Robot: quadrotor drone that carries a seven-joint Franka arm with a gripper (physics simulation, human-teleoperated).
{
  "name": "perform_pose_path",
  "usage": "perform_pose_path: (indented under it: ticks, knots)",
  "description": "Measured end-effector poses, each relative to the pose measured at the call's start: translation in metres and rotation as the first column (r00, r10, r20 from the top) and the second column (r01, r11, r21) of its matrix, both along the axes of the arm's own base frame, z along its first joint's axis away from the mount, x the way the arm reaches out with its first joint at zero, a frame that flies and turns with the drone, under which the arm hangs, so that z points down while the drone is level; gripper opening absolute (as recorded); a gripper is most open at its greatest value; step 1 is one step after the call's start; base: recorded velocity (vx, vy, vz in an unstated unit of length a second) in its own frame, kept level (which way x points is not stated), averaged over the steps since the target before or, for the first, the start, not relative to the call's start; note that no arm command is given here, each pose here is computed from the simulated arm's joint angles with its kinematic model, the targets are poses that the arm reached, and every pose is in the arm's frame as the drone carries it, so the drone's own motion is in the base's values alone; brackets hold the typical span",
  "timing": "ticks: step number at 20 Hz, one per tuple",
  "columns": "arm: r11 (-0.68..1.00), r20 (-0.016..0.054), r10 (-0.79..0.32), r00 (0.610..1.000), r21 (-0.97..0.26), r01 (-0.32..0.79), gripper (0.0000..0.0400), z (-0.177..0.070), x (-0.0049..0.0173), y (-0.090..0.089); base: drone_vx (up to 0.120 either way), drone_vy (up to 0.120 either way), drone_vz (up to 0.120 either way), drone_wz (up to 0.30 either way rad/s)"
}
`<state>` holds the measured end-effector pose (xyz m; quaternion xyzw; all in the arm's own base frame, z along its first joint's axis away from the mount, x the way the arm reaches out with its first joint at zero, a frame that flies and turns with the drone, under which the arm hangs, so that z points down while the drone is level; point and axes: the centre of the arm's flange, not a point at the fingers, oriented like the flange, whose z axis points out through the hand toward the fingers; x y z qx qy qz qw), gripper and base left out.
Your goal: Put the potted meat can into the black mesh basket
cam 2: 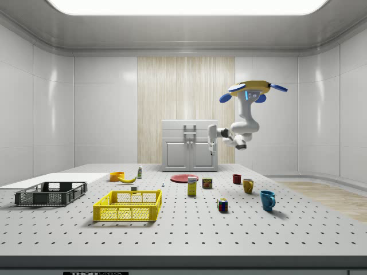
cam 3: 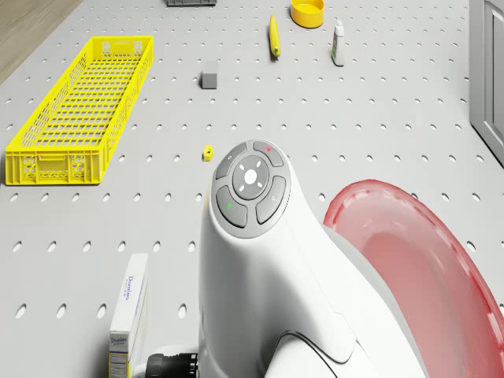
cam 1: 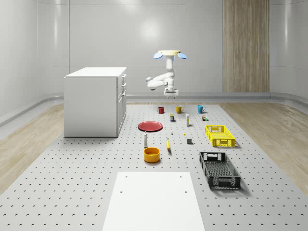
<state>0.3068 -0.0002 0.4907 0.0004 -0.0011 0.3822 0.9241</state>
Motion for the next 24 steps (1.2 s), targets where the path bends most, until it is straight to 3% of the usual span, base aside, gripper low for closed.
perform_pose_path:
  ticks: [10,15,21,24]
  knots:
    - [1.0,-0.0001,0.0,1.0,0.0,0.0,0.04,0.0,0.0,0.0,0.0,0.0,-0.12,0.0]
    - [1.0,-0.0001,0.0,1.0,0.0,0.0,0.04,0.0,0.0,0.0,0.112,0.0,-0.12,0.0]
    - [1.0,-0.0001,0.0,1.0,0.0,0.0,0.04,0.0,0.0,0.0,0.0,0.0,-0.12,0.0]
    - [1.0,-0.0001,0.0,1.0,0.0,0.0,0.04,0.0,0.0,0.0,0.093,0.0,-0.12,0.0]
